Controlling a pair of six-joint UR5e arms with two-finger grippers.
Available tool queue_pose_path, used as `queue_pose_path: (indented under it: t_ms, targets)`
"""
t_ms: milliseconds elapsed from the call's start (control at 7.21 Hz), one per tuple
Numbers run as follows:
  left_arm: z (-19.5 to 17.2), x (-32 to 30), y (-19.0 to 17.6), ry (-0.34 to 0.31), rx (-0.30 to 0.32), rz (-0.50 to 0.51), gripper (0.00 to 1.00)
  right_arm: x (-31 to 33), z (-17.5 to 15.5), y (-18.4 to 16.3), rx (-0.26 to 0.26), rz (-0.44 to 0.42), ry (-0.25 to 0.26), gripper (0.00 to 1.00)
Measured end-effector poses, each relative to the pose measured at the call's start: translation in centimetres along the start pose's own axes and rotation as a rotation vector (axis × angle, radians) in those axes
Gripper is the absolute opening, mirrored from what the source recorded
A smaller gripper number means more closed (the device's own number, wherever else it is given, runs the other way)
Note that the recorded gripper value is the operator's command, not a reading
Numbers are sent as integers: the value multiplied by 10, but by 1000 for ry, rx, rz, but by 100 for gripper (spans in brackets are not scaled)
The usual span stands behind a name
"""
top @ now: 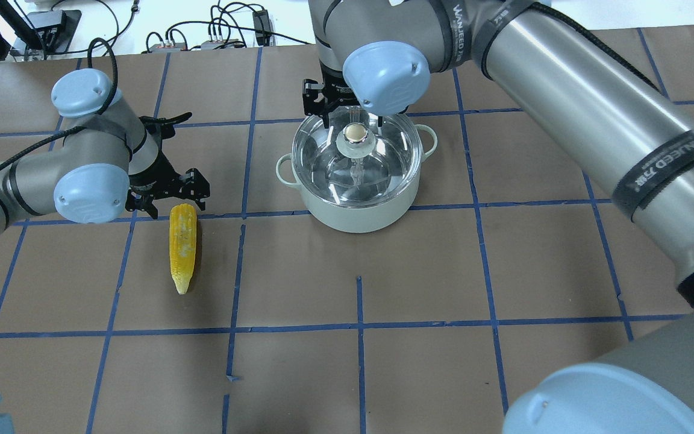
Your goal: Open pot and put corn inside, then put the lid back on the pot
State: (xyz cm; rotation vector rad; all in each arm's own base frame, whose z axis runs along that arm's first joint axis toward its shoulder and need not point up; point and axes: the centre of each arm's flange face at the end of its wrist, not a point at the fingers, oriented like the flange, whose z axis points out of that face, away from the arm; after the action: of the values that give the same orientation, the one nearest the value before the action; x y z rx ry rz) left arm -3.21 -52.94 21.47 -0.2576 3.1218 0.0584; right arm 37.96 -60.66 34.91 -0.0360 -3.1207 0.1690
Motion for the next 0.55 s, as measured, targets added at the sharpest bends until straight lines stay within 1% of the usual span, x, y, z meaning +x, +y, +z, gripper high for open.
queue_pose_path:
  t_ms: [277, 416, 554]
  targets:
    - [12, -1, 8, -1, 18, 15, 99, 0, 7, 0, 5, -3, 1, 96]
    - [15, -2, 10, -1, 17, 29, 98, 1, 6, 2, -1, -2, 4, 91]
    - [17, -2, 11, -1, 15, 37, 96, 3, 3, 4, -13, 0, 10, 86]
